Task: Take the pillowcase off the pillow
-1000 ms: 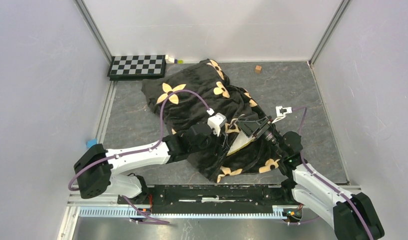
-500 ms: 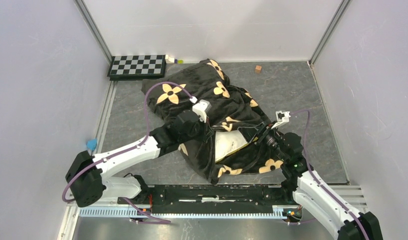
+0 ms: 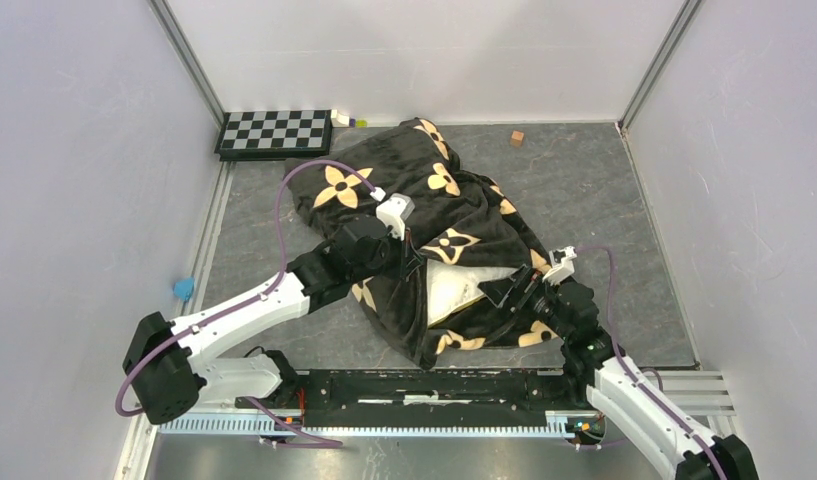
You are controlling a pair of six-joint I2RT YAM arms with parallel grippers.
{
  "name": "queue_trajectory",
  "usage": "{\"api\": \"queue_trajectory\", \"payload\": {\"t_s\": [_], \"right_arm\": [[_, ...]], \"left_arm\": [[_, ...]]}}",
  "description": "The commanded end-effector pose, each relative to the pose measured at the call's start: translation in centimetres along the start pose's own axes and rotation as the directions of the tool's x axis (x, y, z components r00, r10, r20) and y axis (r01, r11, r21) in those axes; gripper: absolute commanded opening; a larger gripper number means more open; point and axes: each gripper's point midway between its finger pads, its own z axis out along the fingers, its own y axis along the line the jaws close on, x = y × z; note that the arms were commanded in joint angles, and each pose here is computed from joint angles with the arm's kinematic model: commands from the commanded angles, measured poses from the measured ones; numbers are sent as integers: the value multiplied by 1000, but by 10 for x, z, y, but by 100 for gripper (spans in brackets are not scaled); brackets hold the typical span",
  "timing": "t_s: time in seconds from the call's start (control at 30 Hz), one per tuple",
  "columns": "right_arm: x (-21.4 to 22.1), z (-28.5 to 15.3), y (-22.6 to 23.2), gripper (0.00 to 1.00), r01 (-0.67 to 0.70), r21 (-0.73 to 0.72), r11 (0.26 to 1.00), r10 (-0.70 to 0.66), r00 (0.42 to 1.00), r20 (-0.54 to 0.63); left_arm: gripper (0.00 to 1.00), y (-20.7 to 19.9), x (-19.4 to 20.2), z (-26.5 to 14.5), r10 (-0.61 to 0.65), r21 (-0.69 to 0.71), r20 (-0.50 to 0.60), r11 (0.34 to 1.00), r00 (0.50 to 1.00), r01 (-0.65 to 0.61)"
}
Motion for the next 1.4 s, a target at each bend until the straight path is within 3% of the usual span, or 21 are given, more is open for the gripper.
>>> {"api": "queue_trajectory", "payload": {"t_s": [0.0, 0.2, 0.67, 0.8, 0.97, 1.07, 1.17, 1.2, 1.37], "right_arm": [[-3, 3, 8, 98, -90, -28, 996, 90, 996, 14], [7, 12, -11, 98, -158, 94, 983, 160, 987, -21], [-22, 26, 12, 89, -154, 53, 987, 152, 988, 39], [-27, 28, -1, 87, -185, 132, 974, 176, 981, 78], [-30, 37, 5, 82, -221, 101, 970, 213, 974, 80], [-34, 43, 12, 62, -203, 89, 975, 197, 978, 69], [-47, 44, 9, 21, -122, 150, 981, 111, 990, 84], [-54, 42, 4, 3, -89, 199, 976, 69, 992, 103], [-85, 28, 18, 0, 75, 228, 971, -109, 985, 137]], "left_arm": [[3, -9, -16, 2, -34, 28, 37, 999, 999, 33], [3, -5, -11, 4, -40, 10, 25, 999, 999, 40], [2, 36, 0, 5, -146, -131, 25, 980, 989, 148], [2, 46, 3, 3, -183, -137, 45, 973, 982, 188], [2, 48, 5, 2, -238, -123, 92, 961, 967, 248], [2, 45, 7, 2, -260, -89, 111, 959, 959, 270], [2, 50, 8, -1, -243, -124, 95, 959, 965, 254], [2, 54, 7, -4, -238, -148, 104, 956, 966, 252], [4, 66, -8, -20, -232, -185, 218, 944, 948, 273]]}}
